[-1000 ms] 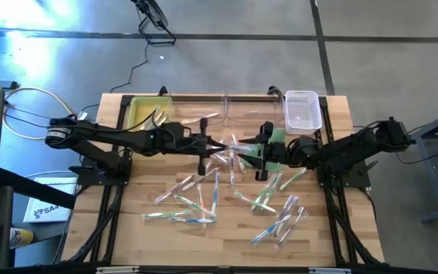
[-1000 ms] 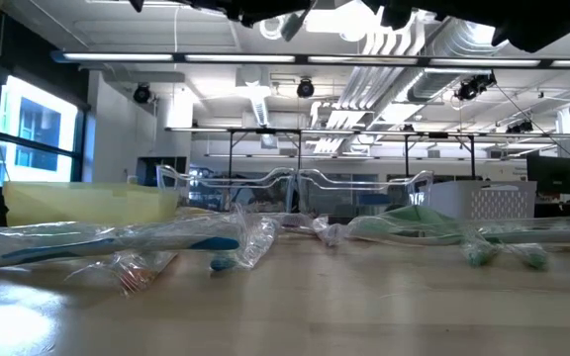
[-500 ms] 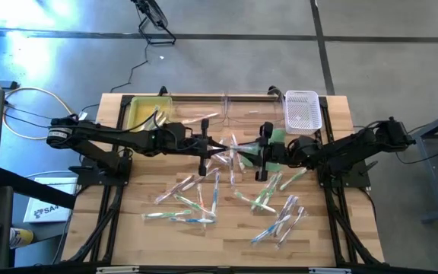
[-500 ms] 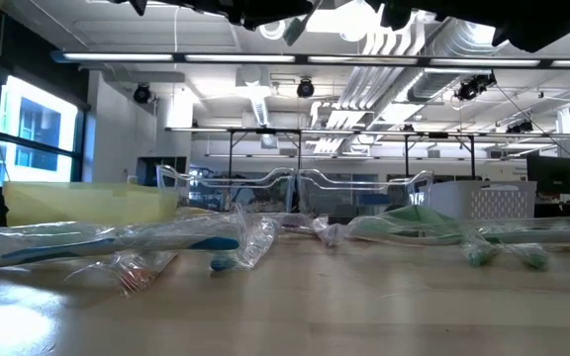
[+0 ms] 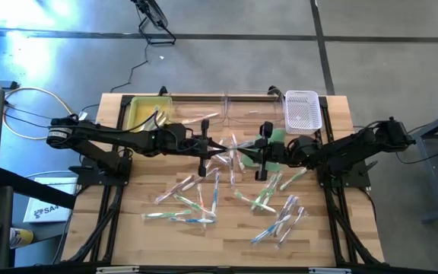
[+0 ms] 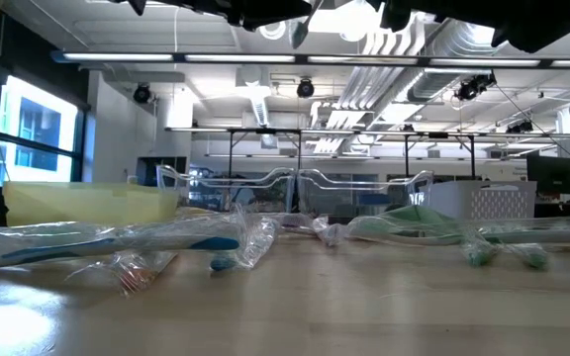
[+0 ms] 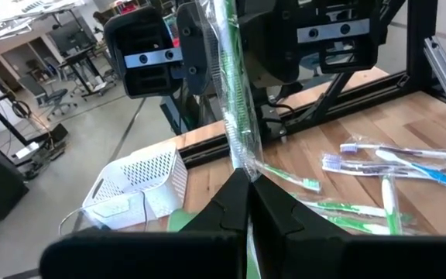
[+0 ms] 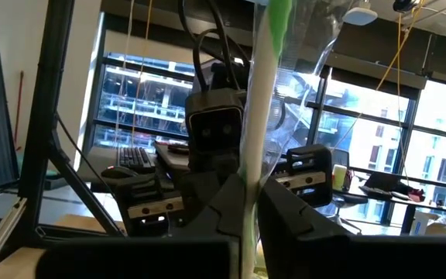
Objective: Pick & Place Toothbrushes
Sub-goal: Put the green toothbrush into the right transparent bin
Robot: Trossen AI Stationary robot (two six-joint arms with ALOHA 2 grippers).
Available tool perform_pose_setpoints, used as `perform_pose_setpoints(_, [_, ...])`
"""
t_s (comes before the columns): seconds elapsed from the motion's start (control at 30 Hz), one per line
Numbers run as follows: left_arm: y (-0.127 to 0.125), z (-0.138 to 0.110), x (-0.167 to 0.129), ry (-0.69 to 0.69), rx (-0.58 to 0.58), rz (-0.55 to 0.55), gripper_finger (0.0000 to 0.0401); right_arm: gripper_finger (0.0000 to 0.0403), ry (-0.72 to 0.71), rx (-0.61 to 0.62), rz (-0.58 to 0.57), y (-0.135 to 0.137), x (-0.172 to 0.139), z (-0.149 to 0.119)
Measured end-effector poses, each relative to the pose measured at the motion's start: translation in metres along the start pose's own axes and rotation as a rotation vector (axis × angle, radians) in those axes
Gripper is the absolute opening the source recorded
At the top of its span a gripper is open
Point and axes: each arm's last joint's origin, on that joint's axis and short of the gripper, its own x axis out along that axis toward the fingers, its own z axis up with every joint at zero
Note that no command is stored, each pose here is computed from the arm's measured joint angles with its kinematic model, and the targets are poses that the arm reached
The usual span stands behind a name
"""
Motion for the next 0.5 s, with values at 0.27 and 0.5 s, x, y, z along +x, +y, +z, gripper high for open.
perform_pose_setpoints(0.27, [0.0,-0.0001,0.0,0.001,0.019,0.0,0.0,0.001,-0.001,0.003,0.0,0.0002,0.0,0.0001])
perform_pose_setpoints(0.5, [-0.0001,-0.0002,0.0,0.002,0.019,-0.001,0.0,0.001,-0.001,0.005,0.0,0.0002,0.0,0.0001])
